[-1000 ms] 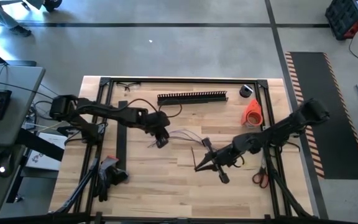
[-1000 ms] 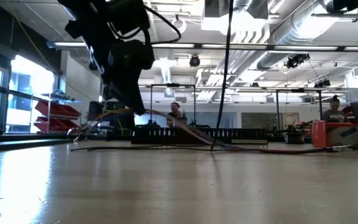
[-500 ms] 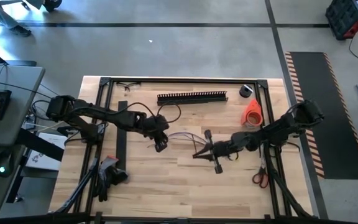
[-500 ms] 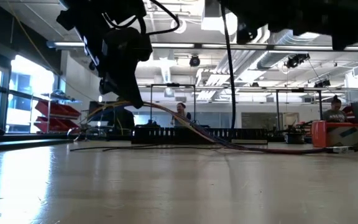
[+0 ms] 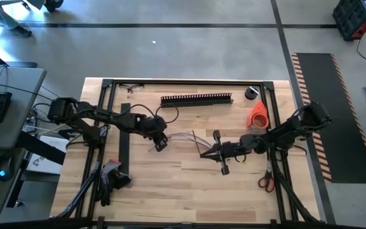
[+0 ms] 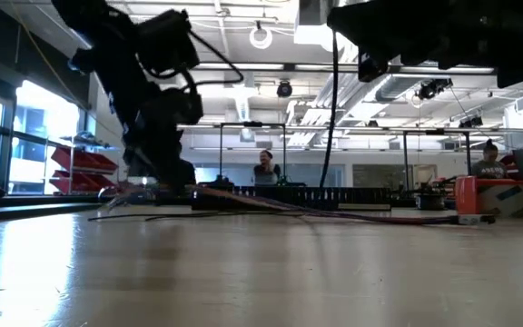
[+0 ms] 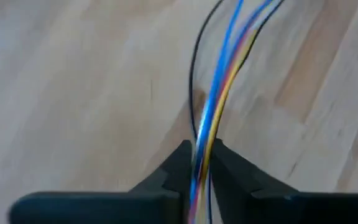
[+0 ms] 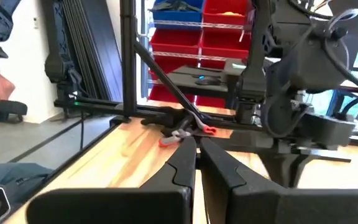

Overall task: Ziptie cables
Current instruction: Wrap the cable wires with a black zip tie

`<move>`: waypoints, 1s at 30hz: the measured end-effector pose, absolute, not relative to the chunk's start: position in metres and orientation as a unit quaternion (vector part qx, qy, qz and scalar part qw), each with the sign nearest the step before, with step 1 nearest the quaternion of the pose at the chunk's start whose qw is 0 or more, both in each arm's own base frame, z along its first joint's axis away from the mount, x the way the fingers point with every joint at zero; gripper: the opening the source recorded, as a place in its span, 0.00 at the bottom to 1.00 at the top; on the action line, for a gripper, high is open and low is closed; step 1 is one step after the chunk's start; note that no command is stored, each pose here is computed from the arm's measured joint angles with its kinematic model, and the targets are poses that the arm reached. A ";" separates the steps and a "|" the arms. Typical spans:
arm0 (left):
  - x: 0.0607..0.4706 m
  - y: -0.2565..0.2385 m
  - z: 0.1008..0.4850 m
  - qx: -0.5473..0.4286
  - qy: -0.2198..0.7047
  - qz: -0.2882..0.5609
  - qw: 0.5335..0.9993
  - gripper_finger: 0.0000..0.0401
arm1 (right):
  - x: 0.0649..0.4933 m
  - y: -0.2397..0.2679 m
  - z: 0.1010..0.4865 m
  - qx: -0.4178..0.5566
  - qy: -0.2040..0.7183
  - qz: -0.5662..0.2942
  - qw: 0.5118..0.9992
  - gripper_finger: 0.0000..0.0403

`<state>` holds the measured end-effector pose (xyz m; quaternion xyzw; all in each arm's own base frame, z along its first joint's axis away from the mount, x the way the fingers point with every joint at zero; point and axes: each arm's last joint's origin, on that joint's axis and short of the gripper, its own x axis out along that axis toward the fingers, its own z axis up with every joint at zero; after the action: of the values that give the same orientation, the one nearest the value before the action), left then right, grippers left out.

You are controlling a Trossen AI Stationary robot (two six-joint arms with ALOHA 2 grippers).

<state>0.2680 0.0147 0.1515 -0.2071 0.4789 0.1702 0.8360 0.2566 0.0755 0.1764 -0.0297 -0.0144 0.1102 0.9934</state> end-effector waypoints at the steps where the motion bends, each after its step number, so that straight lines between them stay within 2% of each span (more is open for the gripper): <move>1: 0.266 0.014 0.149 -0.212 0.484 0.164 0.833 0.14 | 0.257 0.075 0.176 -0.032 -0.012 0.110 0.993 0.00; 5: 0.266 0.011 0.149 -0.246 0.495 0.128 0.823 0.28 | 0.258 0.073 0.173 -0.040 -0.003 0.097 0.994 0.00; 10: 0.282 0.009 0.165 -0.236 0.442 0.101 0.859 0.37 | 0.265 0.063 0.157 -0.036 0.018 0.059 0.997 0.00; 16: 0.295 0.013 0.172 -0.175 0.377 0.122 0.901 0.37 | 0.274 0.056 0.136 -0.005 0.008 0.076 0.997 0.00; 23: 0.308 0.029 0.137 -0.141 0.398 0.129 0.897 0.33 | 0.277 0.057 0.128 -0.013 0.007 0.073 0.997 0.00; 30: 0.334 0.040 0.112 -0.121 0.341 0.088 0.928 0.28 | 0.278 0.055 0.129 -0.013 0.005 0.070 0.997 0.00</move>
<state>0.3342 0.0396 0.1118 -0.1211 0.3409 0.0882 0.9281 0.2783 0.0552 0.1288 -0.0134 0.0051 0.0696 0.9975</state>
